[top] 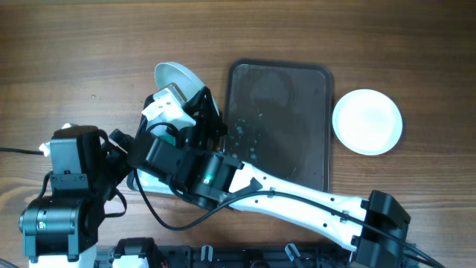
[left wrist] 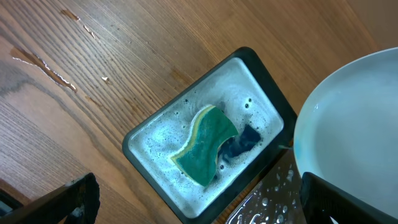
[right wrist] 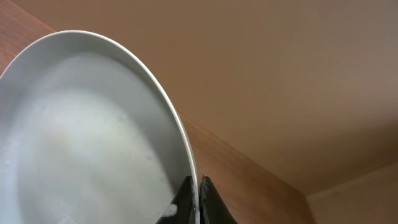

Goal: Clean dirty plates on tray and stack at the side
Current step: 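Tilt the plate over the basin with the right gripper to drain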

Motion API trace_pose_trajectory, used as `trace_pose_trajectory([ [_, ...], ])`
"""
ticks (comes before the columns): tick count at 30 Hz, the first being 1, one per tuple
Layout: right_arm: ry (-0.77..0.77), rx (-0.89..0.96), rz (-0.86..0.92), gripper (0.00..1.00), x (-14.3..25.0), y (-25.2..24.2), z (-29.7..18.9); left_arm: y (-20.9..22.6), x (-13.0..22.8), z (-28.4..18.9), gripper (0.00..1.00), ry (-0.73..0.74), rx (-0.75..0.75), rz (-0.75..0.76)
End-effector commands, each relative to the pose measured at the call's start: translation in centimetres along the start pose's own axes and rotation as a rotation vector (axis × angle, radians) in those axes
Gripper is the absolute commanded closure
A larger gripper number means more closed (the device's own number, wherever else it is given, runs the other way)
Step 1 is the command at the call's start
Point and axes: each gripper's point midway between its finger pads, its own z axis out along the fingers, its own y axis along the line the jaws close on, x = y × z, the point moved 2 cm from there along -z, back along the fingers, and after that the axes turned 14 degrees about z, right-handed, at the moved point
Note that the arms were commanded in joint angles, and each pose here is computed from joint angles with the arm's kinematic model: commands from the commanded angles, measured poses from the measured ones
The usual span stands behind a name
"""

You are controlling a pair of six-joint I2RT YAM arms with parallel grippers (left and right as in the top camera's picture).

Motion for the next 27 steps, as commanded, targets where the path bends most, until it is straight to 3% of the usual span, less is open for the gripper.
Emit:
trace_pose_trajectory([
  [1,-0.02,0.027,0.04,0.96,-1.4,-1.0,-0.3,-0.1,-0.3,-0.3,0.0,-0.009,0.01,-0.003],
  [9,-0.01,-0.004,0.051,0.96,-1.2,-0.6,-0.1,-0.1,-0.3,-0.3,0.0,-0.009,0.01,-0.003],
  [13,0.123,-0.26,0.136,0.95,0.9,2.7,1.2,-0.1,-0.3,-0.3,0.0,-0.009,0.01,-0.003],
  [17,0.162,-0.132,0.286,0.96,1.6,-0.3,4.1,-0.1,-0.3,-0.3,0.0,-0.009,0.01,-0.003],
  [19,0.223,-0.278,0.212,0.96,2.4,1.5,4.2,-0.1,-0.3,-0.3,0.0,-0.009,0.01,-0.003],
  [20,0.217,-0.26,0.134,0.96,2.6,1.1,4.3,-0.1,-0.3,-0.3,0.0,-0.009,0.01,-0.003],
  [22,0.19,-0.107,0.2,0.96,2.5,-1.2,4.8,-0.1,-0.3,-0.3,0.0,-0.009,0.01,-0.003],
  [23,0.198,-0.122,0.24,0.96,2.5,-0.9,4.7,-0.1,-0.3,-0.3,0.0,-0.009,0.01,-0.003],
  [25,0.22,-0.315,0.06,0.96,2.9,2.0,3.2,-0.1,-0.3,-0.3,0.0,-0.009,0.01,-0.003],
  [27,0.175,-0.203,0.008,0.96,2.5,0.6,3.3,-0.1,-0.3,-0.3,0.0,-0.009,0.01,-0.003],
])
